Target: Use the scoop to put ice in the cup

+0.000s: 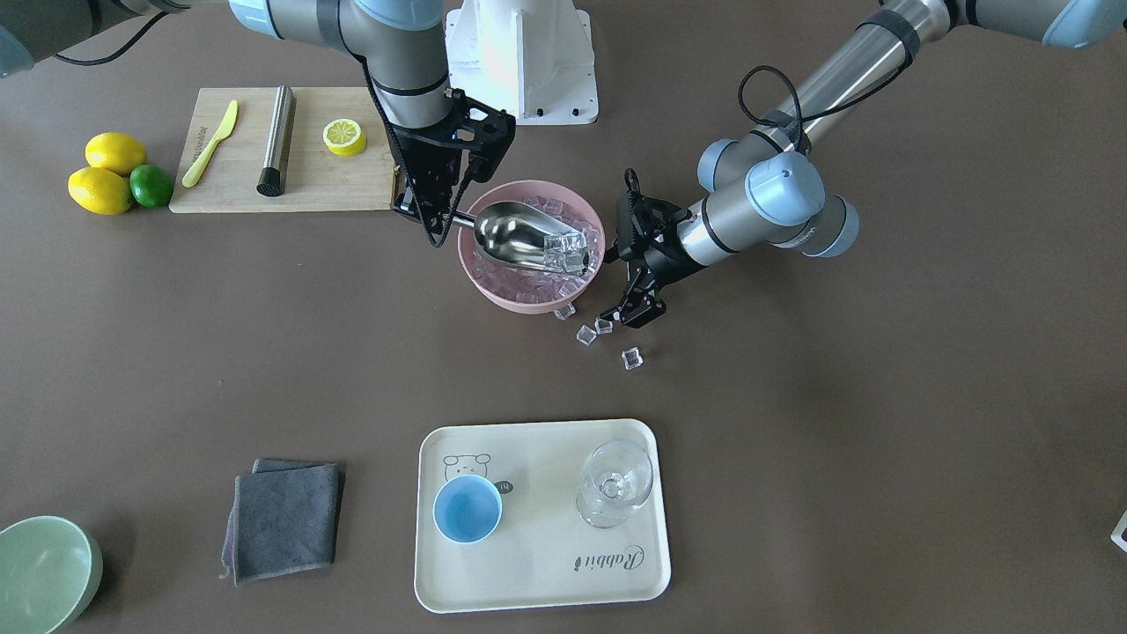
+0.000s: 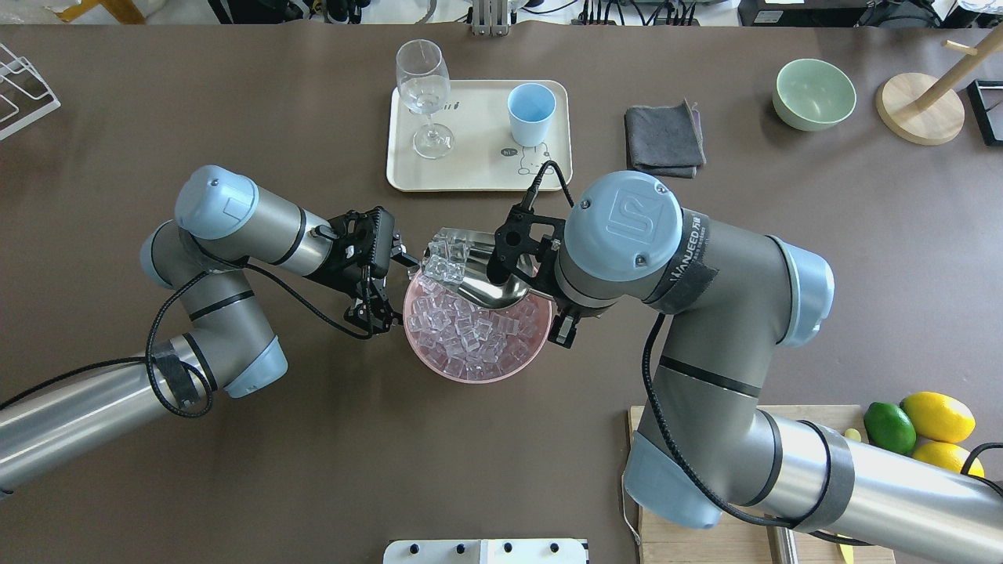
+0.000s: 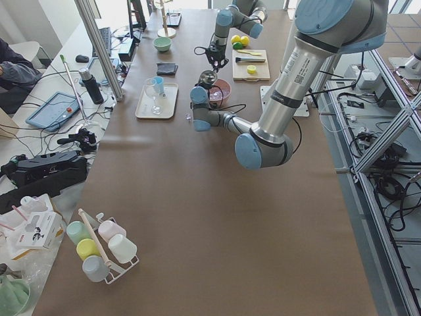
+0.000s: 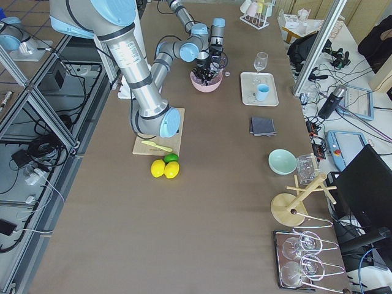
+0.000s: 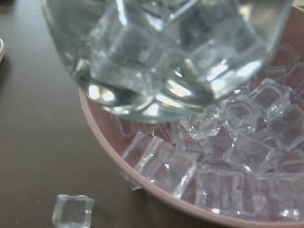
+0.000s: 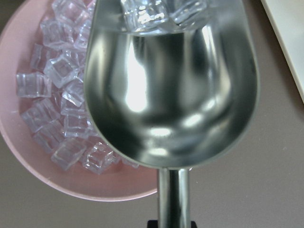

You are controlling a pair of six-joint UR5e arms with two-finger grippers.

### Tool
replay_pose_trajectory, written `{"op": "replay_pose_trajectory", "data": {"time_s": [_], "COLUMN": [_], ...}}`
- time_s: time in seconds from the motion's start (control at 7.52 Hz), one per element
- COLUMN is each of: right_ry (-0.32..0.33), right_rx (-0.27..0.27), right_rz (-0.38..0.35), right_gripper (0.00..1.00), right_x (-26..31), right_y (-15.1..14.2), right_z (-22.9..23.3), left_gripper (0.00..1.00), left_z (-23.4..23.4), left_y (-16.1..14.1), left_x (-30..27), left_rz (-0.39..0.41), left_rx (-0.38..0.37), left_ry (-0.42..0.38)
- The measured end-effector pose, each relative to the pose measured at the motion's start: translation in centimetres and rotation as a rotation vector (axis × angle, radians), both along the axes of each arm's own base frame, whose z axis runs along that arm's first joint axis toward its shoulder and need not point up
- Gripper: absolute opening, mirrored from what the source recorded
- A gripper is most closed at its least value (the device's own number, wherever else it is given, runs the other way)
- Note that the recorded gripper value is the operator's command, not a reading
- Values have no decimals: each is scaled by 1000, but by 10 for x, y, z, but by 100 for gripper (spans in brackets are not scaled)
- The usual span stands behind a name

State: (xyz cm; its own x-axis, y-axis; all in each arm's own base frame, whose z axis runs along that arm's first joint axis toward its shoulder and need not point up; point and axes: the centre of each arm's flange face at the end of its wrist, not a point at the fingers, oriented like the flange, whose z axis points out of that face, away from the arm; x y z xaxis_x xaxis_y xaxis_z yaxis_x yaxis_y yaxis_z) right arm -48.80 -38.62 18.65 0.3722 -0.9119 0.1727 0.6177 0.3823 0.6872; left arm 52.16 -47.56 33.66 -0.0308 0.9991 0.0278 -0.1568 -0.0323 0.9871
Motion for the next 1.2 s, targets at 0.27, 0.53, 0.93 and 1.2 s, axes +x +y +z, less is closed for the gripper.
{"op": "replay_pose_trajectory", "data": {"time_s": [0.27,0.53,0.93,1.2], "right_ry": [-102,-217,-290,-304], "right_rx": [16,-2,-54,-96], "right_rz": [31,93,159,194], "right_gripper": [0,0,0,0], "right_x": [21,33,41,70], "right_y": [11,16,13,-16], "right_z": [-9,-24,-33,-29], "left_gripper": [98,98,98,98], "left_z": [-1,-1,-1,-4], "left_y": [1,1,1,0], "left_x": [4,6,6,4], "left_rz": [4,5,5,3], "left_rx": [-9,-14,-21,-17], "left_ry": [-15,-22,-30,-25]}}
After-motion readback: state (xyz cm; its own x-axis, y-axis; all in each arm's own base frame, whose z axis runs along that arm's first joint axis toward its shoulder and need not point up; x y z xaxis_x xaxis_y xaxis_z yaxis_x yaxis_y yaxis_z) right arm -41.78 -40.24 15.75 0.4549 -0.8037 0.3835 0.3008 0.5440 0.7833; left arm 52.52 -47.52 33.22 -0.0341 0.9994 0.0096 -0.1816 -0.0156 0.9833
